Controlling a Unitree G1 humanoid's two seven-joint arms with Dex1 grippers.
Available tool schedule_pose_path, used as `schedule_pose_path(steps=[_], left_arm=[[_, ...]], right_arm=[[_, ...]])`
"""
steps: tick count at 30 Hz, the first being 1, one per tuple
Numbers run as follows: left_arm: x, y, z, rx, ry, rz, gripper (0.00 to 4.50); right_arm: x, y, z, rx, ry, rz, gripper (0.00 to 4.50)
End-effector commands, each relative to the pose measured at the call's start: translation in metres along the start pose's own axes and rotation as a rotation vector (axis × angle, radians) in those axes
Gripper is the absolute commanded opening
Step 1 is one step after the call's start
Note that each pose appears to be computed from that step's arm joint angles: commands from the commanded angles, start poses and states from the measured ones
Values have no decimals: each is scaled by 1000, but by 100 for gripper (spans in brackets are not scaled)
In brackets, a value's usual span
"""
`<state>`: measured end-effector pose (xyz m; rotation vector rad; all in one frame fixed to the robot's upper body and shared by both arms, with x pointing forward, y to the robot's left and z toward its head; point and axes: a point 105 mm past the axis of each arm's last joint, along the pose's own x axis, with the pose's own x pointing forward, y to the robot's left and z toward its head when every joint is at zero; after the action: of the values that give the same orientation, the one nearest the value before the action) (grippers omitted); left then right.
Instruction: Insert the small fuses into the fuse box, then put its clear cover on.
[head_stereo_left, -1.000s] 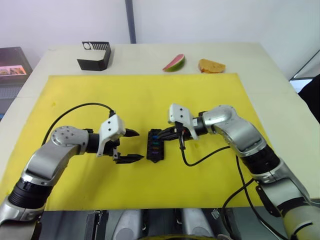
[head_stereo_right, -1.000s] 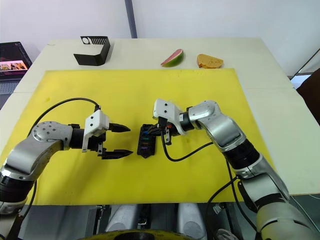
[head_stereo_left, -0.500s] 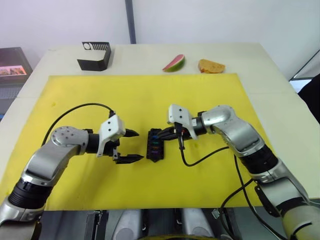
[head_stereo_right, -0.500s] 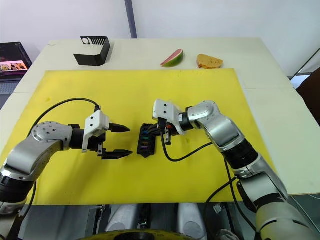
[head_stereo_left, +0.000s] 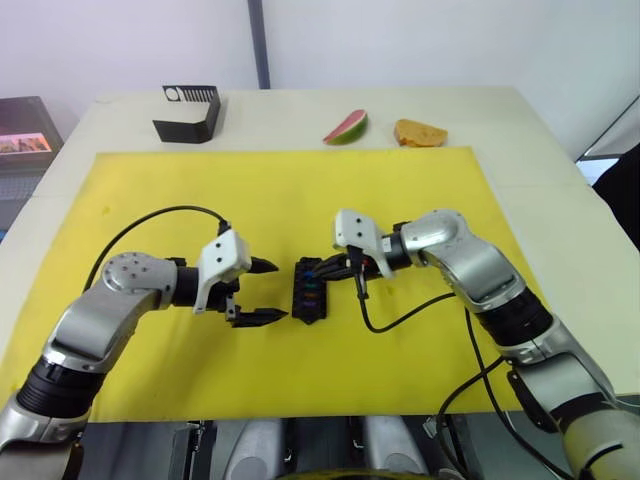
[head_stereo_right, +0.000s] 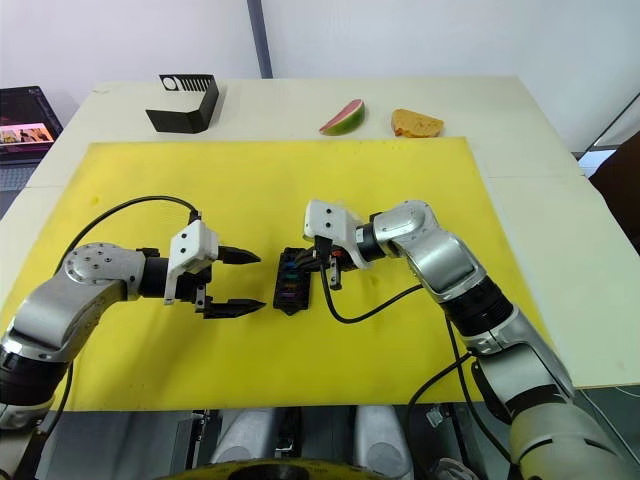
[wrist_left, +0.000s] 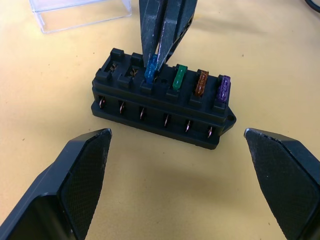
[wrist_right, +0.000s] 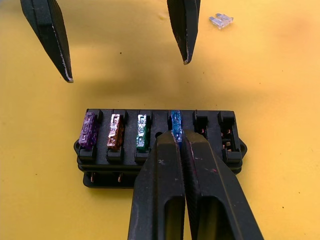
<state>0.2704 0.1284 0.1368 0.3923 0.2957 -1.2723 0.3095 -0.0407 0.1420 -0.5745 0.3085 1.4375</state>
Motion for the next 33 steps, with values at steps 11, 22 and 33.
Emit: schedule_pose_path(steps=[11,22,33], left_arm=[[-3,2,5,32,-9,11,448],[-4,2,6,31,-8,14,449],[-3,2,6,31,-7,11,450]], right_arm=[[6,5,-3,33,10,10,0],[5,5,0,31,9,10,32],[5,6,1,32,5,9,134]])
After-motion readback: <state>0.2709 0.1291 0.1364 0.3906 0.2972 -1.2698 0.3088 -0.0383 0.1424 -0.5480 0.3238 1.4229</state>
